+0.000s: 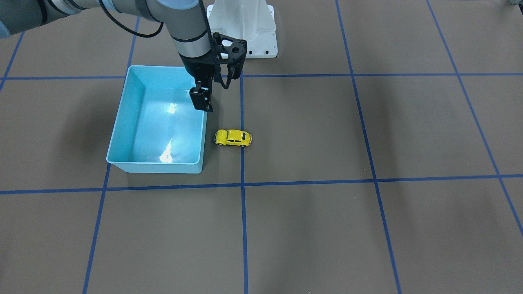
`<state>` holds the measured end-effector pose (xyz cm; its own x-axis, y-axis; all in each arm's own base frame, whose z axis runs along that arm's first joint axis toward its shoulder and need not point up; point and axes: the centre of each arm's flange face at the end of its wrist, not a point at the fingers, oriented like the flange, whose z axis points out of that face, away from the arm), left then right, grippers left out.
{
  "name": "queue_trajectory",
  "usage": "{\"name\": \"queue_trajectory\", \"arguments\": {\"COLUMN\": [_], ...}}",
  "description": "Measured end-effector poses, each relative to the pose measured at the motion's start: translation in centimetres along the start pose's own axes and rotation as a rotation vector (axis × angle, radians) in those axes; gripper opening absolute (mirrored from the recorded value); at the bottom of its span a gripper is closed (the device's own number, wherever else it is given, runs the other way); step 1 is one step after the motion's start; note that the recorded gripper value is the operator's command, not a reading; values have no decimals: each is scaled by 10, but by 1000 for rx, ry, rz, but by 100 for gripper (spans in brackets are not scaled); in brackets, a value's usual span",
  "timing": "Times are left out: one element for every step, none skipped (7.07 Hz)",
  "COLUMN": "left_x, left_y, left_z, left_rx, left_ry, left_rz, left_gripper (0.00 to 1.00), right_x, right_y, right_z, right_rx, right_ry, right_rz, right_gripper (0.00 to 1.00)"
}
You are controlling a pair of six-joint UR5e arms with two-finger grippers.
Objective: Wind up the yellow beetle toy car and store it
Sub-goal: 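Move the right gripper over the car while the left arm withdraws, then lower the right gripper and grasp the yellow car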
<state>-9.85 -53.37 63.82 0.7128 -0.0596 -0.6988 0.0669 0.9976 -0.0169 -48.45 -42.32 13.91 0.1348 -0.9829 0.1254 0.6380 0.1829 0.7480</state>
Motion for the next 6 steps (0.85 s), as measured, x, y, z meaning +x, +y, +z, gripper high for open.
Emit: {"name": "queue_trajectory", "arguments": {"left_x": [1, 2, 2, 2, 2, 2], "left_y": [0, 0, 1, 2, 2, 3], "left_z": [-1, -1, -1, 1, 1, 2], "left_rx": [1, 2, 1, -2, -3, -4], "left_ry": [0, 5, 19, 34, 40, 42], "left_rz": [1, 2, 0, -3, -5, -5], "left_gripper": [100, 100, 100, 100, 100, 100], "right_x": [0, 9, 18, 24, 27, 26], "right_y": [-11, -23, -30, -31, -31, -29], "right_z": [30, 62, 86, 100, 112, 123], "right_rx": [-8, -12, -21, -34, -46, -53], "right_ry": [5, 16, 25, 34, 36, 33], "right_rz": [-71, -116, -147, -170, -178, -182], "right_gripper": [100, 100, 100, 100, 100, 100]}}
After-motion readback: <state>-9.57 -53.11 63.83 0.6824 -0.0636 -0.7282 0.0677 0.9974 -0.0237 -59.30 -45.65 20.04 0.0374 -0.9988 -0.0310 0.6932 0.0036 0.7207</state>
